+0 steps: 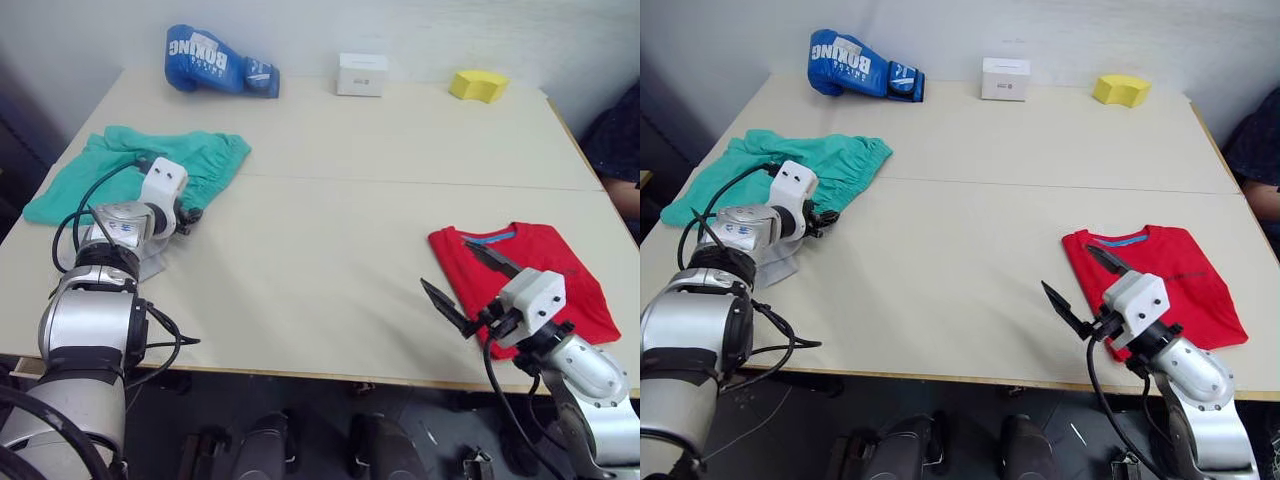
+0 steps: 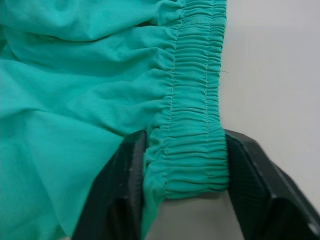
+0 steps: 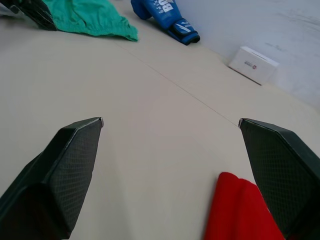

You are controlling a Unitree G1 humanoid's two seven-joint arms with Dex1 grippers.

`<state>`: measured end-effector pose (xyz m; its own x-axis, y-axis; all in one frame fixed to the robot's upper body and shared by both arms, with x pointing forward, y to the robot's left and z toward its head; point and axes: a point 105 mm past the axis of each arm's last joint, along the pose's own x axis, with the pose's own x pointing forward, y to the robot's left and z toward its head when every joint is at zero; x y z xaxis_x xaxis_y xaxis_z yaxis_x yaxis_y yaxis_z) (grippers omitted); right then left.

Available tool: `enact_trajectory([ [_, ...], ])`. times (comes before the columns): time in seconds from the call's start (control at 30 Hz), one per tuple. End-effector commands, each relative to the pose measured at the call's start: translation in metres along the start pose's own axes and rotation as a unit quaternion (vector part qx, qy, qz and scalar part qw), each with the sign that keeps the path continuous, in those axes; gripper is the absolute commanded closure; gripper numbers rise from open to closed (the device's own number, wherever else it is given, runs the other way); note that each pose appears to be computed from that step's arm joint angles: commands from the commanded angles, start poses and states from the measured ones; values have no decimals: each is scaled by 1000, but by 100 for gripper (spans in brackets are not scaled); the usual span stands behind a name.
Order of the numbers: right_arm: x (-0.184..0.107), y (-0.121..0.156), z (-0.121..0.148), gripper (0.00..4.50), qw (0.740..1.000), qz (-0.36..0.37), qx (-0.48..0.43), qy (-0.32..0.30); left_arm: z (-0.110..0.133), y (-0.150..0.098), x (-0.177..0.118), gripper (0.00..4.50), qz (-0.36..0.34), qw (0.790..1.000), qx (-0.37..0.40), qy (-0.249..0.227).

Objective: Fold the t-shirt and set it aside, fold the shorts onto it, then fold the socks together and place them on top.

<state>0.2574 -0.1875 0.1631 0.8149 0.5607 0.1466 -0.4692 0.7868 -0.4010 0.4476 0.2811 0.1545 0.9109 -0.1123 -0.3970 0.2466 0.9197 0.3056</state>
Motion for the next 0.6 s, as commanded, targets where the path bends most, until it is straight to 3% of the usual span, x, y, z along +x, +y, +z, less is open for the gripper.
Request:
enact_trajectory([
  [0.03,-2,-2,13,0,1000,-12,-21,-16,40,1,-4,338,-4,996,-1,-93],
  [0.17,-7,-10,12,0,999,-45,-9,-8,97,-8,-14,446,-32,981,9,-191],
  [0.27,-13,-18,9,0,999,-48,-19,9,151,-29,-31,446,-95,956,43,-274],
  [0.37,-19,-31,5,0,997,-61,-32,25,194,-65,-51,446,-185,917,112,-336],
  [0.47,-22,-37,0,0,997,-60,-42,36,211,-118,-65,446,-307,865,159,-365],
  [0.6,-24,-39,-7,0,997,-44,-48,48,196,-195,-78,446,-455,795,187,-354],
])
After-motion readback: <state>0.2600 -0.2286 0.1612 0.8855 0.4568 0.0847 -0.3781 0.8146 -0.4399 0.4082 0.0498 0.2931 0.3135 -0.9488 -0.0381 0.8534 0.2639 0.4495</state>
